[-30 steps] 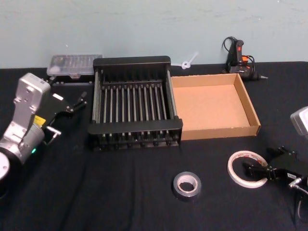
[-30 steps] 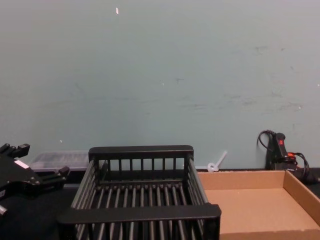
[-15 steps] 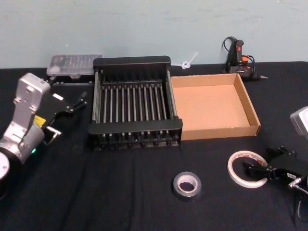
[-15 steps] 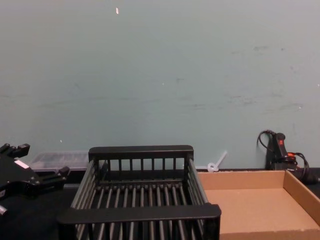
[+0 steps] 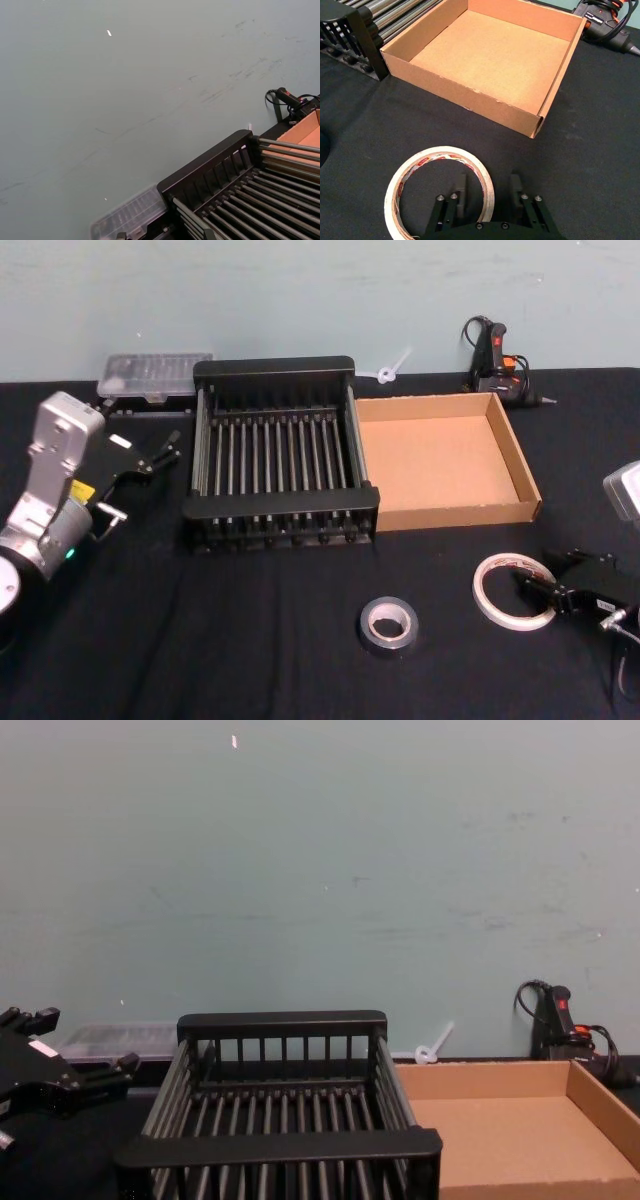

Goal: Pick up the white tape and place it into the black box , Pick up the silver tape and place it into the brown box.

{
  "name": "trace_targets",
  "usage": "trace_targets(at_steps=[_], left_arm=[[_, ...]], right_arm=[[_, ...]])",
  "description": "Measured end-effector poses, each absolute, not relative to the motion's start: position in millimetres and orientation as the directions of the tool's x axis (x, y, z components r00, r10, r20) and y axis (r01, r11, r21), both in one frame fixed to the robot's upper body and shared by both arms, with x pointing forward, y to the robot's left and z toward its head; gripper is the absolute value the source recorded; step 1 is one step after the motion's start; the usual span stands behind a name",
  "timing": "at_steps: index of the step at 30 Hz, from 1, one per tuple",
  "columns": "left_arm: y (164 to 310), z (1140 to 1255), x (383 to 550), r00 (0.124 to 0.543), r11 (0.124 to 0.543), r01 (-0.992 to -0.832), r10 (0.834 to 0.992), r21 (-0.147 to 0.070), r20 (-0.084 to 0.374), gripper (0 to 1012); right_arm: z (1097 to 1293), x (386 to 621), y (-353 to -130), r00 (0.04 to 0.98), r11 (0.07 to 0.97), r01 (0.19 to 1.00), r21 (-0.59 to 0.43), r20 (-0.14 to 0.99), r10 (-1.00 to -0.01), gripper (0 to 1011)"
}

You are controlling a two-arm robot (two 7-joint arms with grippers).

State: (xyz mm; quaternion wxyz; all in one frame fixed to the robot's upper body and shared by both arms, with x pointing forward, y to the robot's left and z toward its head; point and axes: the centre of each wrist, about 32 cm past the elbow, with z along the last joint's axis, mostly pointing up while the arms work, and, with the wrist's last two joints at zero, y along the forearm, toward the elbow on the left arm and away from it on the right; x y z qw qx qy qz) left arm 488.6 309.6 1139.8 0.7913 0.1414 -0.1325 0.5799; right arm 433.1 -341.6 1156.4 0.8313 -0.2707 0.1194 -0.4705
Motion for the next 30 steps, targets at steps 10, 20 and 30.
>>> trace_targets(at_steps=[10, 20, 30], left_arm=[[309.7, 1139.8, 488.6, 0.292, 0.287, -0.955, 0.88, 0.07, 0.374, 1001], [309.7, 1139.8, 488.6, 0.292, 0.287, -0.955, 0.88, 0.07, 0.374, 1001], [309.7, 1139.8, 488.6, 0.292, 0.287, -0.955, 0.88, 0.07, 0.374, 1001]], right_arm=[[1156.3, 433.1, -341.6, 0.529, 0.411, 0.718, -0.563, 0.056, -0.847, 255], [1156.3, 433.1, -341.6, 0.529, 0.411, 0.718, -0.563, 0.056, -0.847, 95], [1156.3, 433.1, -341.6, 0.529, 0.411, 0.718, -0.563, 0.056, -0.847, 94]])
